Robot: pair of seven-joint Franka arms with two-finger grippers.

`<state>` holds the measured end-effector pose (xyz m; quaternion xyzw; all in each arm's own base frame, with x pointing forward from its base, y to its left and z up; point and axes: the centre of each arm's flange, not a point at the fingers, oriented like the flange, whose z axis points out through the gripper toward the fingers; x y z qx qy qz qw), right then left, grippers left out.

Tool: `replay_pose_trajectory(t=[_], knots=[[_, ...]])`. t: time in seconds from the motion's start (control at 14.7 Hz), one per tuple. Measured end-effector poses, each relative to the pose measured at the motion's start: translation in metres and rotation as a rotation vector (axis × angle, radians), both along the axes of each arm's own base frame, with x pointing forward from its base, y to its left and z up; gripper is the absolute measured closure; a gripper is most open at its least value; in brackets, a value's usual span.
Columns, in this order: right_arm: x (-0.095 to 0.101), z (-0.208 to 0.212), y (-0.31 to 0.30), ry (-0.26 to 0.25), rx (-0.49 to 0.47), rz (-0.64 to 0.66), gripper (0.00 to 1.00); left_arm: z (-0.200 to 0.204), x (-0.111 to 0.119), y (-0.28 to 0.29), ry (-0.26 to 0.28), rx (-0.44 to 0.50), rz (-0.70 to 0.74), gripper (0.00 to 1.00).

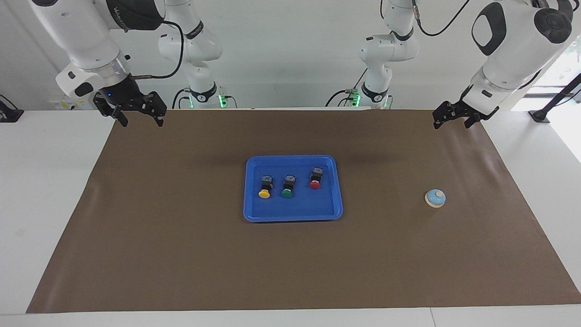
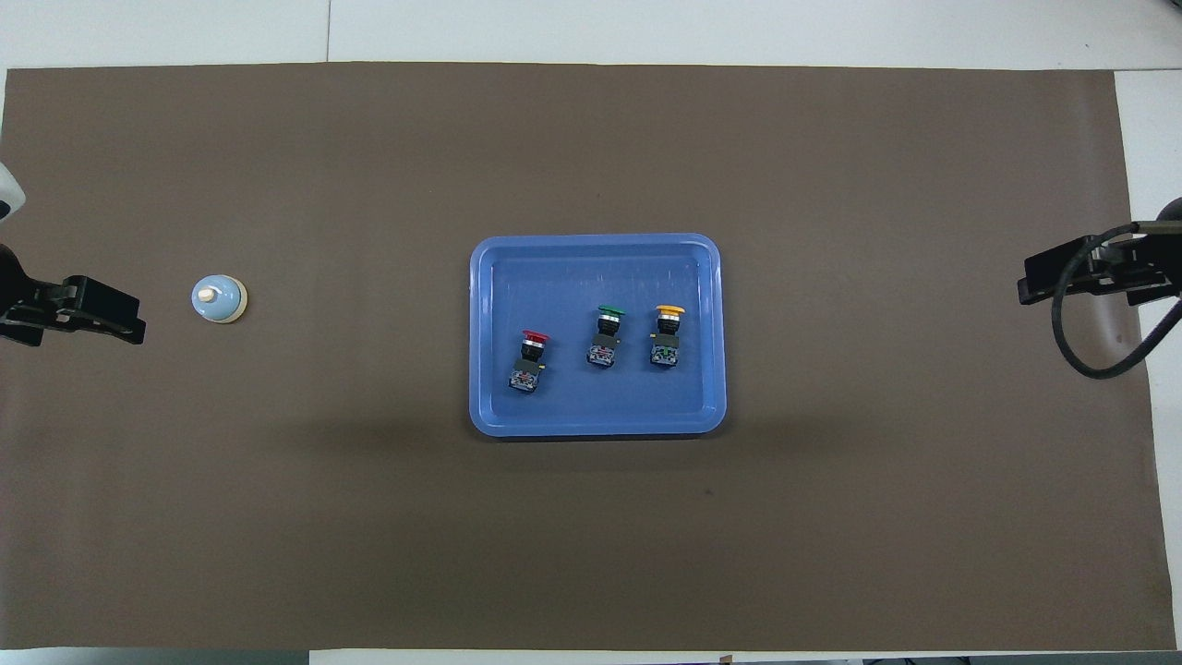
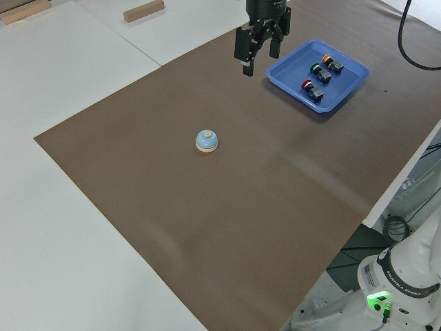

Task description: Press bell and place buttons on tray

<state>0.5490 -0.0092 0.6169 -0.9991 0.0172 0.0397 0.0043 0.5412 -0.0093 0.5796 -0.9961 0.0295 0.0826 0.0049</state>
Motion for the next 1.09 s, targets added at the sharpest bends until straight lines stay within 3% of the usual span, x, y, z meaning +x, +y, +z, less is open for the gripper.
replay_pose_trajectory(t=[1.09], knots=[[-0.0005,-0.0003,0.0029,0.005,0.0,0.006,0.0,0.0,0.0,0.0,0.0,0.0,0.0,0.0]])
